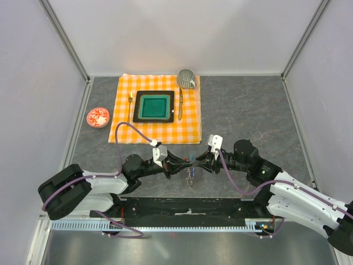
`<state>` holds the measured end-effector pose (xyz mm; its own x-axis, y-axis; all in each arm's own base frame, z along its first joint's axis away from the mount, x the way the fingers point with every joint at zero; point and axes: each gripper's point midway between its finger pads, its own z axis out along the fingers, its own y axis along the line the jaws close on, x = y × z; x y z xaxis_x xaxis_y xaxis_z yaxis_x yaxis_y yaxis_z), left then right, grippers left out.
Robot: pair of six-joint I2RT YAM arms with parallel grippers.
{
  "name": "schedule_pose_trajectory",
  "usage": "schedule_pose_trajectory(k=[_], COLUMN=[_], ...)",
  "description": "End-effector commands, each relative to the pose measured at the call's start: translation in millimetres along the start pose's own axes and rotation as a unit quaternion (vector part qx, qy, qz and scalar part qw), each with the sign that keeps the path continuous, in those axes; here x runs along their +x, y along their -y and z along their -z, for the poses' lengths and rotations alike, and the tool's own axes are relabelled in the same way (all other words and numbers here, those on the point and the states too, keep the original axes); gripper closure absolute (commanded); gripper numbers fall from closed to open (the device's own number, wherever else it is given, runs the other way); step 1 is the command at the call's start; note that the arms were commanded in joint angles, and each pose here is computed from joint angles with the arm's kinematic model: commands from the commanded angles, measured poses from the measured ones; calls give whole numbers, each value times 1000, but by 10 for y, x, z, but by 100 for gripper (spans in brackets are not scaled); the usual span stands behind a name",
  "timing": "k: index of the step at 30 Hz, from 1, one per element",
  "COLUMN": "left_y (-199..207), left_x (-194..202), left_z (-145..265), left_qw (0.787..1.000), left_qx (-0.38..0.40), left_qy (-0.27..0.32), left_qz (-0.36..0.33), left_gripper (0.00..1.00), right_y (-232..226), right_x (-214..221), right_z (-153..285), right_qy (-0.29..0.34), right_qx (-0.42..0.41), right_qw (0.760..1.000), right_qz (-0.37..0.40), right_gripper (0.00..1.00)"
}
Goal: Put the keys on the keyring
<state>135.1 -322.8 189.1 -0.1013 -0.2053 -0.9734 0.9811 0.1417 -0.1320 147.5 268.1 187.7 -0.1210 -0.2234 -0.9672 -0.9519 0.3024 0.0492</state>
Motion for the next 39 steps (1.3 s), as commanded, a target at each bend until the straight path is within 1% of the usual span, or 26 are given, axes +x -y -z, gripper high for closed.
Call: schedule_pose_trajectory(k=[1,8,12,16,18,26,32,33,39], left_y=[217,205,178,159,154,141,187,191,222], left_x=[-943,-931,-894,-867,-860,-871,-862,-861,-865], left_z=[16,8,9,12,15,24,22,18,12], left_qw=[976,977,978,978,978,978,978,978,978], left_qx=[38,37,32,29,27,23,36,38,47], left_qy=[179,177,172,164,162,155,152,151,151], left_qz=[-115,-116,-118,-124,-126,-136,-138,-137,-139], left_gripper=[98,98,98,98,98,98,98,98,98], right_y=[-85,-122,-74,-48,-27,-87,-99,-94,-172], right_x=[-263,-238,-228,-262,-203,-205,-270,-373,-477], right_z=[-25,-29,0,35,43,18,13,10,-12], right_qy=[32,30,28,33,21,18,28,46,60], right_qx=[-31,-43,-25,-13,-6,-28,-32,-31,-58], right_qw=[999,998,999,999,1000,999,999,998,996], right_qz=[24,24,25,26,20,23,24,33,42], right_gripper=[66,66,66,63,61,57,58,58,60])
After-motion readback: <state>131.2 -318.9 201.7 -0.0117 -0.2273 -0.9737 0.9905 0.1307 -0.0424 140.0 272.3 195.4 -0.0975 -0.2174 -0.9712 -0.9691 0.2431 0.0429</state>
